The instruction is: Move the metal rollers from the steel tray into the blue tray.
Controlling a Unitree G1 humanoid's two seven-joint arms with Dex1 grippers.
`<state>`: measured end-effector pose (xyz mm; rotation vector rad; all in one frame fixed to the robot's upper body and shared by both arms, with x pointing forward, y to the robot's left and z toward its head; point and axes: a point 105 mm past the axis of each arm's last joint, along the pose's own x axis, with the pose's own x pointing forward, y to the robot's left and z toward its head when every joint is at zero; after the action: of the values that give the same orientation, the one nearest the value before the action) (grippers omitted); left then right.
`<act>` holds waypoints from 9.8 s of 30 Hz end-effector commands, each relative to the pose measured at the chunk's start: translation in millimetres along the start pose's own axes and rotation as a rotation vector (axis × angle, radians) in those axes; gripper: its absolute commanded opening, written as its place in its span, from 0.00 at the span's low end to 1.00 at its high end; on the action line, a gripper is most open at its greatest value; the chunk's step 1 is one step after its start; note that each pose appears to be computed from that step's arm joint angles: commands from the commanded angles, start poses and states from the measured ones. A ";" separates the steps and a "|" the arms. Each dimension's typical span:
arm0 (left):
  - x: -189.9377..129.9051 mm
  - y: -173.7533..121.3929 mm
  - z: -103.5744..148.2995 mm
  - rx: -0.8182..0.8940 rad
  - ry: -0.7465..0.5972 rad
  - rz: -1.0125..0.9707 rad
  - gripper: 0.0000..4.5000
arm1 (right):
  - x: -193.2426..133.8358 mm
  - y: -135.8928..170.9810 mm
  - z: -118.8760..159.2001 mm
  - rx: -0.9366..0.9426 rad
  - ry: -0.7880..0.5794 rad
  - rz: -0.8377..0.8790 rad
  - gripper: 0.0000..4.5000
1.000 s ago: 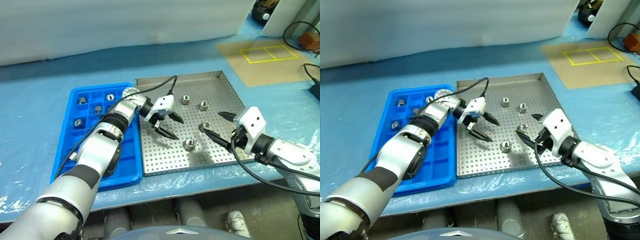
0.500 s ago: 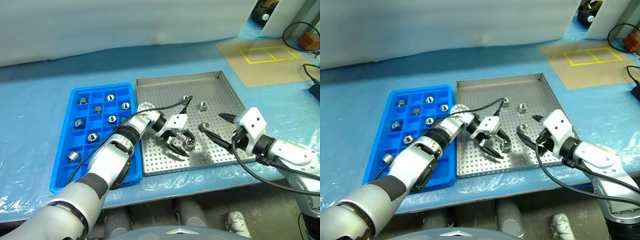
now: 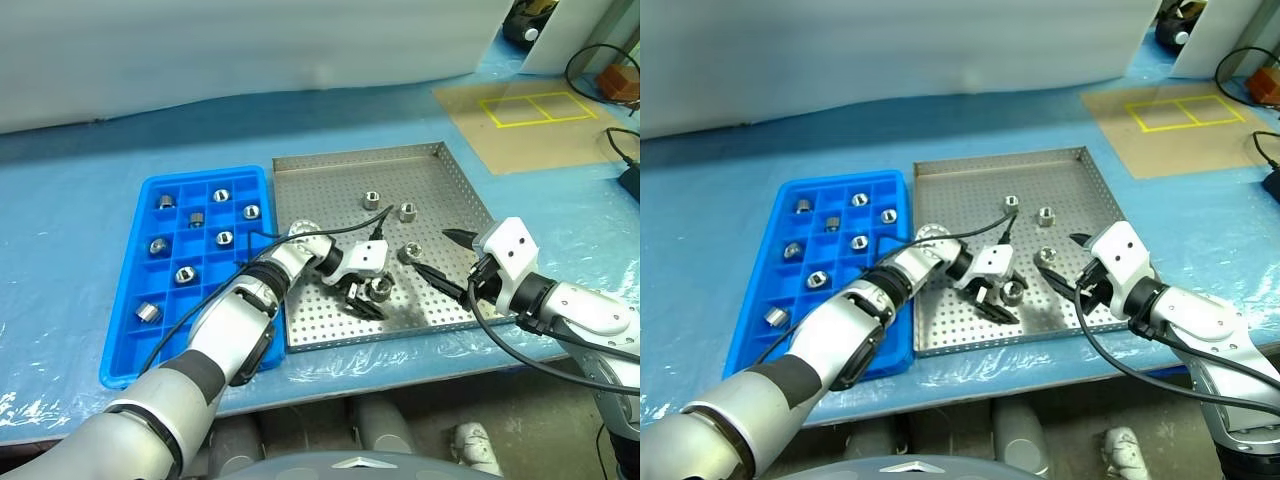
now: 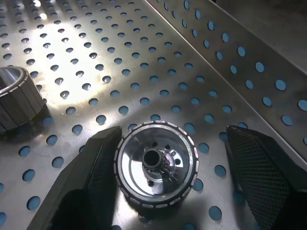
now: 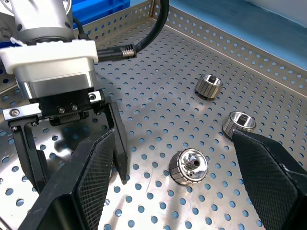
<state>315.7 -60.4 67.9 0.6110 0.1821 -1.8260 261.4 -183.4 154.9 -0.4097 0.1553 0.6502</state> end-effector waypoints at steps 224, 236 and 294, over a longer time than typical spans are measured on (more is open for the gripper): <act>-220.9 46.4 77.8 -0.047 -0.346 0.555 0.72 | 111.6 -8.6 14.7 -0.057 -0.169 0.224 0.37; -298.8 -22.7 40.2 -0.190 -0.205 0.732 0.72 | 167.8 89.2 88.7 -0.151 -0.375 0.645 0.37; -225.8 33.2 65.9 -0.090 -0.303 0.596 0.72 | 131.3 -81.4 24.5 -0.080 -0.192 0.030 0.83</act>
<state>374.6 98.1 231.5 0.2292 -0.0685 -1.2697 413.4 -139.3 159.5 -0.4233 -0.0147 0.7988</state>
